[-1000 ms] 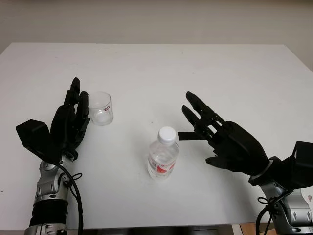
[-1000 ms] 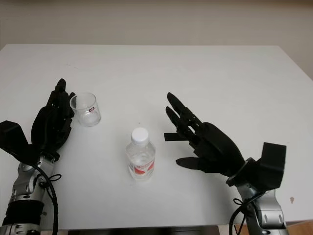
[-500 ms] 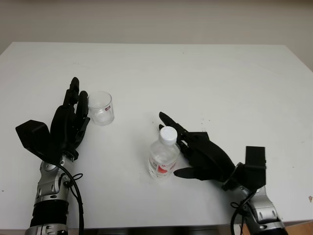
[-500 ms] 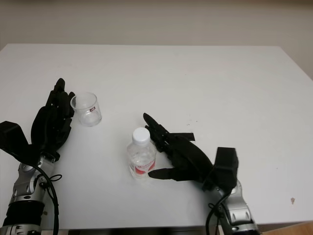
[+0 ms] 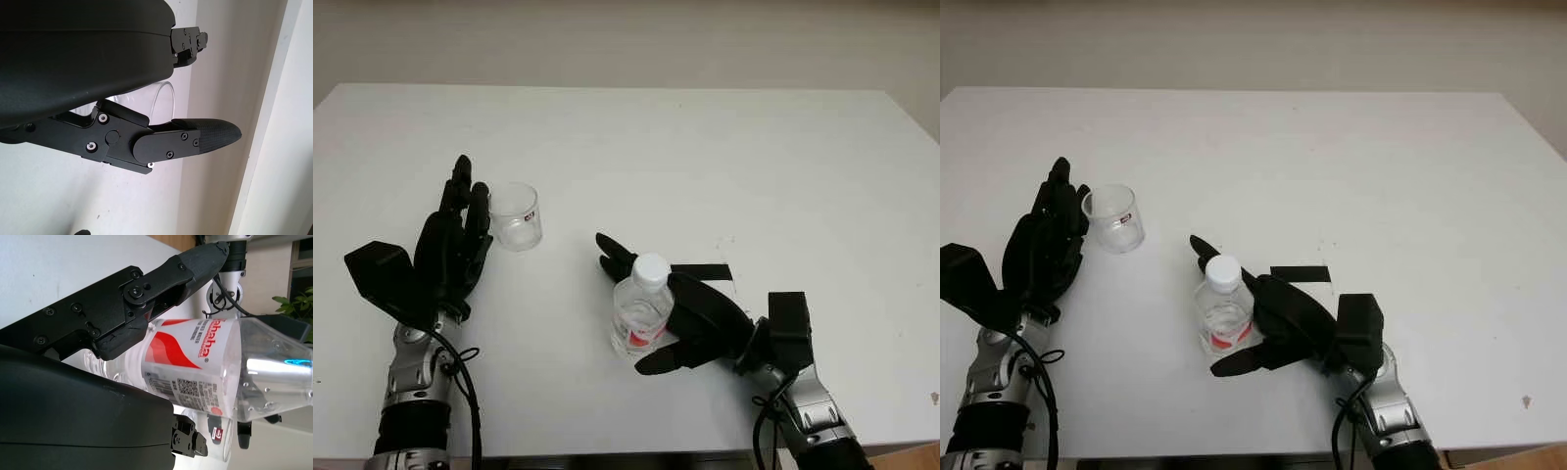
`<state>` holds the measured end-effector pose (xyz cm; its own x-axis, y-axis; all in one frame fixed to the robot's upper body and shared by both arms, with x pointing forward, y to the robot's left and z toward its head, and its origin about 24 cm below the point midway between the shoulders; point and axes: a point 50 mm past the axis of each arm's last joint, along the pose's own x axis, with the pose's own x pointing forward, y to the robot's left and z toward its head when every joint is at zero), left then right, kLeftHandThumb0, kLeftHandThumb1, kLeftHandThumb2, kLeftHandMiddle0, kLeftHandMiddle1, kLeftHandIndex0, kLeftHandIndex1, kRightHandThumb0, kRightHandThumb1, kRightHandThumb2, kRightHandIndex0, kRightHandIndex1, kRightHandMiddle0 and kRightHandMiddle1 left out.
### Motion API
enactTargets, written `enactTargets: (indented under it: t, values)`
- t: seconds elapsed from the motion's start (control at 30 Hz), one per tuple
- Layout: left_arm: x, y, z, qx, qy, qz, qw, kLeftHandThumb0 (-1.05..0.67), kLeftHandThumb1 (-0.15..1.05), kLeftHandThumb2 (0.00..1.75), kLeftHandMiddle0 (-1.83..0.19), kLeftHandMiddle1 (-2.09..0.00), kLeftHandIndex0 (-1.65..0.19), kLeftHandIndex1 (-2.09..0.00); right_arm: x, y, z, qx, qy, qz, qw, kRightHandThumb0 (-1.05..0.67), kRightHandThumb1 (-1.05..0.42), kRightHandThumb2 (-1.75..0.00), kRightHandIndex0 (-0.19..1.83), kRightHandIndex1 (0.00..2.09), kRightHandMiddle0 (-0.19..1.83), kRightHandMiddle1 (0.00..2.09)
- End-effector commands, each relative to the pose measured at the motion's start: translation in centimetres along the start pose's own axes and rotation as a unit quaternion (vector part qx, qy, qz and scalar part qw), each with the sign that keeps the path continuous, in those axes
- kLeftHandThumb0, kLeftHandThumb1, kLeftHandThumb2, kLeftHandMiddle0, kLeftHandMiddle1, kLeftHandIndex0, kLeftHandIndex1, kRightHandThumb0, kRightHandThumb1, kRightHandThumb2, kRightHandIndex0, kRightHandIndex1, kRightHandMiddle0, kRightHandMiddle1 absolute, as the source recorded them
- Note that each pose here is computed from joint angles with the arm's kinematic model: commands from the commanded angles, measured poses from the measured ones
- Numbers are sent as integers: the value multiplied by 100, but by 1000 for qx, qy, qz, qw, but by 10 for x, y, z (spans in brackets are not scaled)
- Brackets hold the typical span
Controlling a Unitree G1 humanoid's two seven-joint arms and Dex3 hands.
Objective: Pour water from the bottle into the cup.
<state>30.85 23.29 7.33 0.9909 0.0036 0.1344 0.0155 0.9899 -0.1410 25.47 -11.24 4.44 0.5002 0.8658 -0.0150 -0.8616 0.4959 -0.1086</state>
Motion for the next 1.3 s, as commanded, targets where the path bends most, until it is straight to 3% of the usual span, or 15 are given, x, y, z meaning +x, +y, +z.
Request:
enactTargets:
  t: [0.0, 0.07, 0.13, 0.17, 0.2, 0.27, 0.33, 0.37, 0.47, 0.5, 0.77, 0.83, 0.9, 1.03, 1.27]
  values:
    - [0, 0, 1, -2, -6, 3, 1000, -75, 105, 48, 12, -5, 11, -5, 3, -1, 5, -5, -14, 6, 1000, -95, -83, -5, -19, 0, -19, 0]
    - [0, 0, 0, -1, -6, 4, 1000, -75, 105, 48, 11, -5, 11, -5, 5, 1, 7, -7, -18, -5, 1000, -93, -83, -5, -19, 0, -17, 1]
    - [0, -1, 0, 0, -8, 4, 1000, -75, 105, 49, 11, -6, 10, -6, 7, 2, 9, -17, -19, -23, 999, -91, -83, -6, -6, 7, -3, 9]
    - [0, -1, 0, 1, -9, 4, 1000, -75, 105, 49, 11, -6, 10, -6, 8, 3, 10, -25, -18, -29, 999, -83, -83, -5, 13, 26, 15, 26]
    - [0, -1, 0, 1, -9, 5, 1000, -75, 105, 49, 11, -6, 10, -6, 9, 3, 11, -31, -15, -34, 999, -78, -83, -5, 14, 61, 13, 63]
    - [0, -1, 1, 0, -10, 5, 1000, -75, 105, 49, 11, -6, 10, -6, 10, 4, 12, -36, -10, -44, 998, -66, -85, -6, 23, 156, 21, 151]
    - [0, -1, 1, 0, -10, 6, 1000, -75, 105, 49, 11, -6, 10, -6, 12, 5, 12, -31, -10, -60, 998, -59, -88, -6, 50, 194, 37, 189]
    - [-1, -1, 1, 0, -10, 7, 1000, -75, 105, 49, 11, -6, 10, -6, 12, 5, 12, -26, -11, -71, 997, -56, -91, -7, 83, 203, 51, 201]
    - [-2, 0, 0, -2, -9, 6, 1000, -75, 105, 49, 11, -5, 11, -5, 11, 5, 12, -32, -16, -102, 994, -56, -100, -7, 132, 209, 85, 209]
    - [-2, 0, 0, -2, -9, 7, 1000, -75, 105, 49, 11, -5, 11, -5, 11, 5, 12, -38, -15, -109, 993, -56, -102, -7, 141, 209, 95, 209]
    - [-3, 0, 0, -10, -11, 10, 1000, -74, 105, 48, 11, -5, 11, -5, 9, 6, 13, -78, -8, -107, 991, -49, -105, -23, 177, 209, 160, 209]
    - [-3, 0, 0, -11, -11, 9, 1000, -74, 105, 48, 11, -5, 11, -5, 9, 5, 14, -99, -8, -107, 989, -47, -105, -31, 180, 209, 164, 209]
    - [-3, 0, -1, -11, -11, 8, 1000, -73, 105, 48, 12, -5, 11, -5, 10, 5, 13, -96, -7, -118, 988, -47, -105, -38, 180, 209, 154, 209]
    - [-3, 0, -2, -8, -9, 9, 1000, -73, 105, 49, 12, -5, 11, -5, 16, -2, 18, -71, -26, -170, 983, -47, -105, -44, 182, 209, 146, 209]
    - [-3, -2, -4, -11, -9, 9, 1000, -71, 105, 50, 12, -5, 11, -6, 44, -33, 45, -102, -40, -233, 966, -42, -105, -48, 183, 209, 155, 209]
